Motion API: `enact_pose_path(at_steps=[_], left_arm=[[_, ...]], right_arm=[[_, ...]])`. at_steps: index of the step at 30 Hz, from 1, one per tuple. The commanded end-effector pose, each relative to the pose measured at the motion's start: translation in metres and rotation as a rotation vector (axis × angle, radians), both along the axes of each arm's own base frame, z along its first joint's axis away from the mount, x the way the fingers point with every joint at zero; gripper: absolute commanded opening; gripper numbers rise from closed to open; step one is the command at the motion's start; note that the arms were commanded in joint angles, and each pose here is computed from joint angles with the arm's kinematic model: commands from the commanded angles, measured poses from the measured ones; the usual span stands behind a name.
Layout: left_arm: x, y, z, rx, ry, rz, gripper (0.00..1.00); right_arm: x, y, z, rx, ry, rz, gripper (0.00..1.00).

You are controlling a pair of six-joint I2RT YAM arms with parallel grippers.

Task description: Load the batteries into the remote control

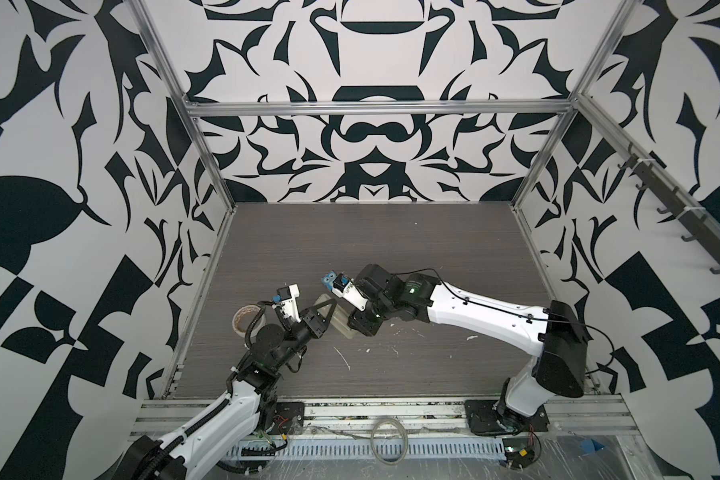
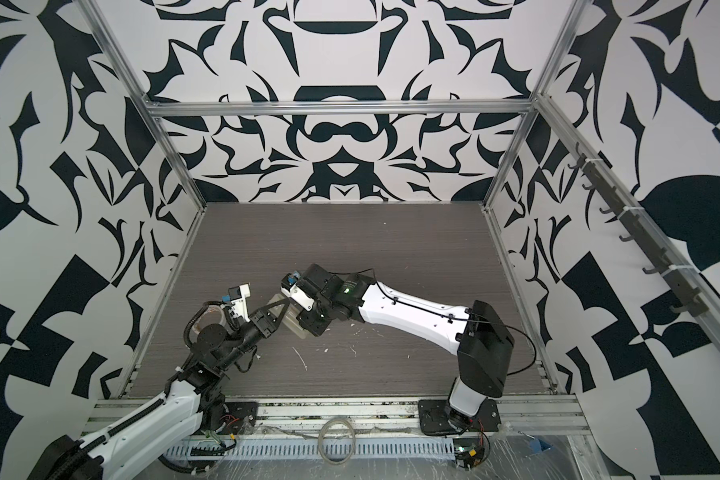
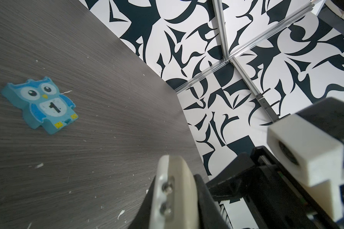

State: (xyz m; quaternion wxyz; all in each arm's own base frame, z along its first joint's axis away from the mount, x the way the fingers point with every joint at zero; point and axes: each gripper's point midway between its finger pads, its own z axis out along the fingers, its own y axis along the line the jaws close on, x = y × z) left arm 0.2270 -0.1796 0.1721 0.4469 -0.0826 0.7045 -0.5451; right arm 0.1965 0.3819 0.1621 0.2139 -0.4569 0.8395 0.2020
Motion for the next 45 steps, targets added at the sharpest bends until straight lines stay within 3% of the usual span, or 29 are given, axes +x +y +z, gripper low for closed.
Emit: enact_pose_path(at_steps=[1, 30, 40, 45], left_arm=[[-0.003, 0.000, 0.005, -0.022, -0.019, -0.010, 0.00], [-0.003, 0.000, 0.006, -0.027, -0.020, -0.010, 0.00], [-0.001, 0.000, 0.004, -0.020, -0.012, -0.002, 0.00], [0.004, 0.000, -0.002, 0.012, 0.030, 0.014, 0.00]], right_arm=[[0.003, 0.003, 0.009, 0.032, -0.021, -0.015, 0.50], [0.020, 0.010, -0.039, -0.023, 0.009, -0.039, 0.47], [0.020, 0.012, -0.021, 0.028, -0.021, -0.024, 0.47], [0.015, 0.016, -0.001, 0.118, -0.047, -0.003, 0.48]])
